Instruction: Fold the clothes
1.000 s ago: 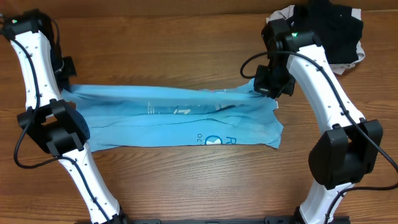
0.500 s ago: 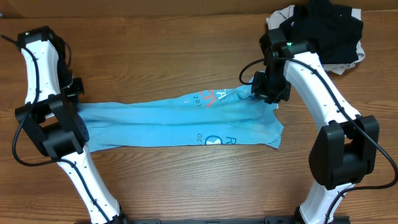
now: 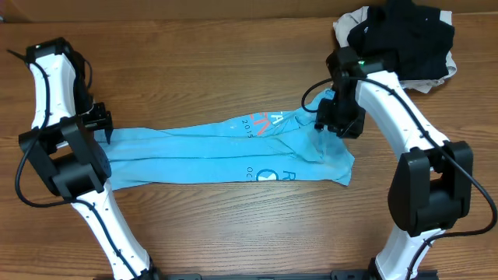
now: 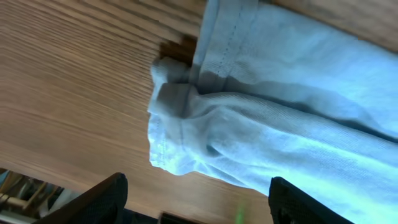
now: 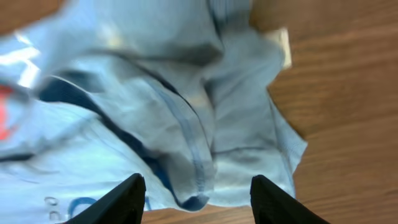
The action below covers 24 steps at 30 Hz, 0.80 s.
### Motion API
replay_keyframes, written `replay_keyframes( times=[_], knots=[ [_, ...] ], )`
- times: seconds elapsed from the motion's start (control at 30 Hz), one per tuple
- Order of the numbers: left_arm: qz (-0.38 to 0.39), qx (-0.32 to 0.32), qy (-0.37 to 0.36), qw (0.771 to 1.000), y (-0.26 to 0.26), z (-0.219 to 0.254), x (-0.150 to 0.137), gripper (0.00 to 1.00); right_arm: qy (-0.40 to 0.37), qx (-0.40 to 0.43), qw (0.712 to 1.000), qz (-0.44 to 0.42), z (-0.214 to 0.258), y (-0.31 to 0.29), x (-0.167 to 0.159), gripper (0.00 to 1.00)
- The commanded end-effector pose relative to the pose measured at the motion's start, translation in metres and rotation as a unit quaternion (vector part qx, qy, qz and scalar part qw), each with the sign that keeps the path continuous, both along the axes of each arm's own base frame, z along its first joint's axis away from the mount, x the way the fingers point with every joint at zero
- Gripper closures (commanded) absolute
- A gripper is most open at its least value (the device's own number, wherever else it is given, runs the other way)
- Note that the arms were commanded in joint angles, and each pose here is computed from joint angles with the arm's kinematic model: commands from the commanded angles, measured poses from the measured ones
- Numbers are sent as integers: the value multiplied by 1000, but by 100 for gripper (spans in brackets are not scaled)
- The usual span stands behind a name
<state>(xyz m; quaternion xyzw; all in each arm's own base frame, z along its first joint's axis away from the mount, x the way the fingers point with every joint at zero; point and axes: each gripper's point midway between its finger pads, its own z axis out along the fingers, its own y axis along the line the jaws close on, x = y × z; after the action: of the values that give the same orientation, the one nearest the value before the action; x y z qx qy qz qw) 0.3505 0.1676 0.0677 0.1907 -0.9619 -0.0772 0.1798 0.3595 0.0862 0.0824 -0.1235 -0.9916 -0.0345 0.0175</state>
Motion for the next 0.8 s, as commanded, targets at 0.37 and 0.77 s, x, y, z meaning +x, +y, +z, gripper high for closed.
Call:
replay_keyframes(
  times=[0.37, 0.77],
  knots=[
    [-12, 14, -412, 911, -17, 199, 86, 20, -157, 49, 984, 68, 50, 19, 73, 30],
    [-9, 9, -391, 920, -17, 185, 83, 21, -129, 21, 990, 52, -17, 4, 100, 32]
  ],
)
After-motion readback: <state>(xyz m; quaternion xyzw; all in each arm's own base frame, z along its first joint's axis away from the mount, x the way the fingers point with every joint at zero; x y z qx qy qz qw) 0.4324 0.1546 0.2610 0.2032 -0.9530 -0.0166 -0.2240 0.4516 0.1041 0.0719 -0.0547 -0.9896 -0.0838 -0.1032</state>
